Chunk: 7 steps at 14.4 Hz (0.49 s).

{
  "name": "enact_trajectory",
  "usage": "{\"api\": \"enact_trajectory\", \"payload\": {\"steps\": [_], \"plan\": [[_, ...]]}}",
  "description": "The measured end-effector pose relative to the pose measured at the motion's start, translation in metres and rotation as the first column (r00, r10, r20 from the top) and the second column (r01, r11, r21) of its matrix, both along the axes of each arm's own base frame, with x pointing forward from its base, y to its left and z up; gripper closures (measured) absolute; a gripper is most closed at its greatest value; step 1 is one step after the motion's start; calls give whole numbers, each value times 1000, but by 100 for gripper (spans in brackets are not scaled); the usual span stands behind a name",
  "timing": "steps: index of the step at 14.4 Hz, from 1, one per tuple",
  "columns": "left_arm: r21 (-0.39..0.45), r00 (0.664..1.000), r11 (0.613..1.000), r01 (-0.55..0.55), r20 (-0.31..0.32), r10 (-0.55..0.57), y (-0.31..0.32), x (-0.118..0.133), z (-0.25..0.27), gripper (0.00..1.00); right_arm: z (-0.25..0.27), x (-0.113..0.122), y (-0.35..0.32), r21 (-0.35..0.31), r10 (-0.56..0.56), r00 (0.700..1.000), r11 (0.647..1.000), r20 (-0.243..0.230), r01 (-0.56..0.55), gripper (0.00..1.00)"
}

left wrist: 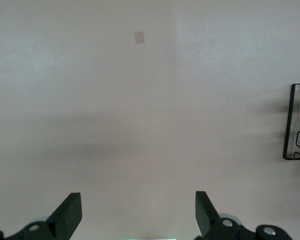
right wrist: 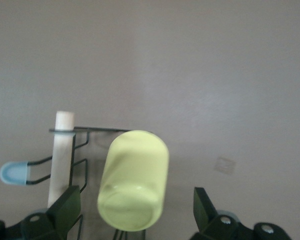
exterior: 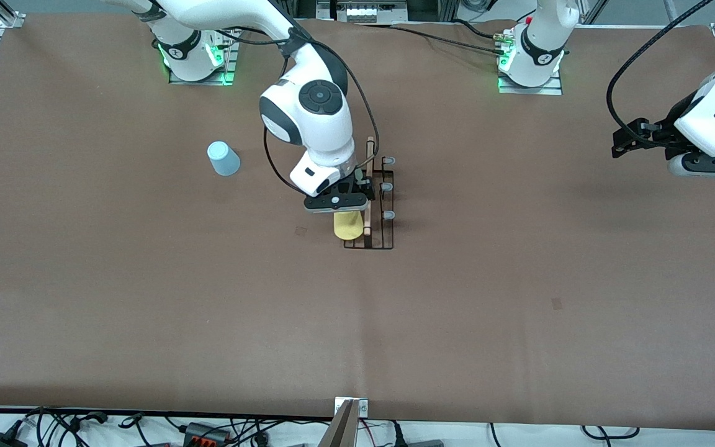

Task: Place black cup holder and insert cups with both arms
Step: 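Open the right gripper and pull it away from the yellow cup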

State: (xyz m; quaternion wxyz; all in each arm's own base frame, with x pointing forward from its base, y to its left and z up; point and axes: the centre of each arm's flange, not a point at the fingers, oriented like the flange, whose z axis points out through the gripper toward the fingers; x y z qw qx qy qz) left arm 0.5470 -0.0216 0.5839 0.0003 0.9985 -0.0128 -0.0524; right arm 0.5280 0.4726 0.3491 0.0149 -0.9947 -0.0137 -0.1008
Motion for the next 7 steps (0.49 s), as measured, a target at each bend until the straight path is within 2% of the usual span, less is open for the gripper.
{"api": "enact_trajectory", "payload": {"steps": [3, 7], "plan": [[0, 1000, 1000, 0, 0, 0, 0, 0, 0, 0, 63, 35, -68, -53, -73, 997, 996, -7, 73, 0], [0, 1000, 1000, 0, -1, 0, 0, 0, 0, 0, 145, 80, -223, -19, -70, 992, 998, -109, 68, 0]]}}
